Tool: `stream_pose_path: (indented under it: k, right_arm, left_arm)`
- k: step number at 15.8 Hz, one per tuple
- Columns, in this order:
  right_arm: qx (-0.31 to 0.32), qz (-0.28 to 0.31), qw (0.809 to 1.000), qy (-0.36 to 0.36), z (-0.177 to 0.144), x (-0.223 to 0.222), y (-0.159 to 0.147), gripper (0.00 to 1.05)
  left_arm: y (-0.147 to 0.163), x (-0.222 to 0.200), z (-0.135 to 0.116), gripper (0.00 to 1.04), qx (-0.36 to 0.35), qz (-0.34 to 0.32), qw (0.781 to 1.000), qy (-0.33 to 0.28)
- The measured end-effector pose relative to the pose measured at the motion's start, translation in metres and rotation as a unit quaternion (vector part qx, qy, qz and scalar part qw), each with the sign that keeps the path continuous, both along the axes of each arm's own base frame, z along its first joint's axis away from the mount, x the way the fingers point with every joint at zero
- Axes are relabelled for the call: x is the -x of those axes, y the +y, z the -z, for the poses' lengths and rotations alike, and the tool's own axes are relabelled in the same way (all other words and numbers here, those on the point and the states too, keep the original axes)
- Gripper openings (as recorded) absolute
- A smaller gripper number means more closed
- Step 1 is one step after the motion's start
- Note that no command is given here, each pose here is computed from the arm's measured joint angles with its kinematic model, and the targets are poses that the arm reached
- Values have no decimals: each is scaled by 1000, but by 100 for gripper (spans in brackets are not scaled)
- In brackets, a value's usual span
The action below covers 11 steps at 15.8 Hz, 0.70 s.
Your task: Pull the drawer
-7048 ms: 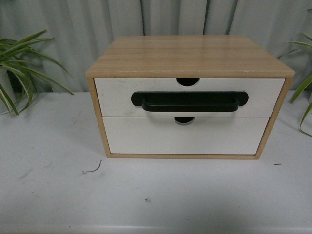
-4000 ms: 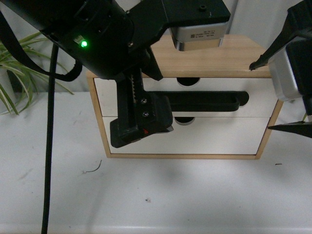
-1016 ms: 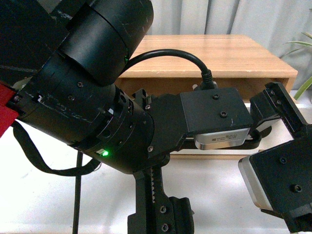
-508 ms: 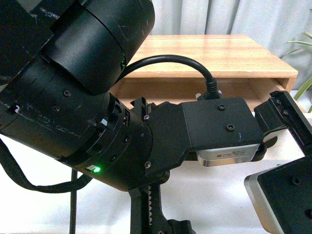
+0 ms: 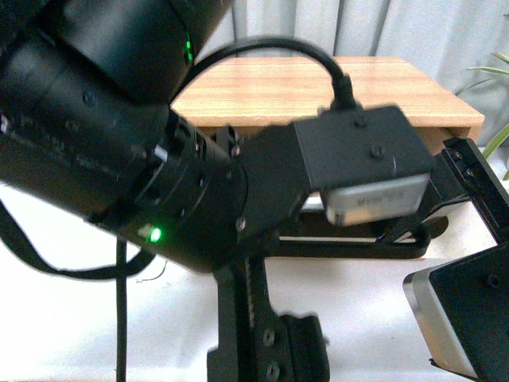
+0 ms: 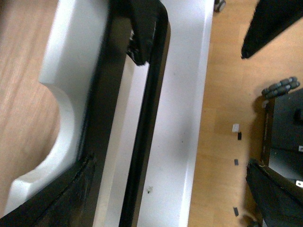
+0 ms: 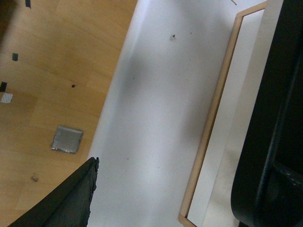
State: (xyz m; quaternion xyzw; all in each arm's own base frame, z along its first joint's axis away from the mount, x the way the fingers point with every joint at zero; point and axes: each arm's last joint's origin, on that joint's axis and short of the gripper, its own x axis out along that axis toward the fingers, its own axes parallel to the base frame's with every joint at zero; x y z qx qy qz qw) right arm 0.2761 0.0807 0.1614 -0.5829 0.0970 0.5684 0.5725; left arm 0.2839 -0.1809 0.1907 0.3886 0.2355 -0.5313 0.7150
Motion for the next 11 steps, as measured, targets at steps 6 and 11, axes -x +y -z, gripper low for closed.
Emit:
stream_pose_path:
  k: [6, 11]
  right_arm:
    - [-13, 2, 999, -35, -21, 2, -3, 98]
    - [-46, 7, 998, -39, -37, 6, -4, 98]
  left_arm:
    - [5, -1, -14, 98, 9, -9, 1000, -13]
    - [13, 10, -42, 98, 71, -11, 997, -26]
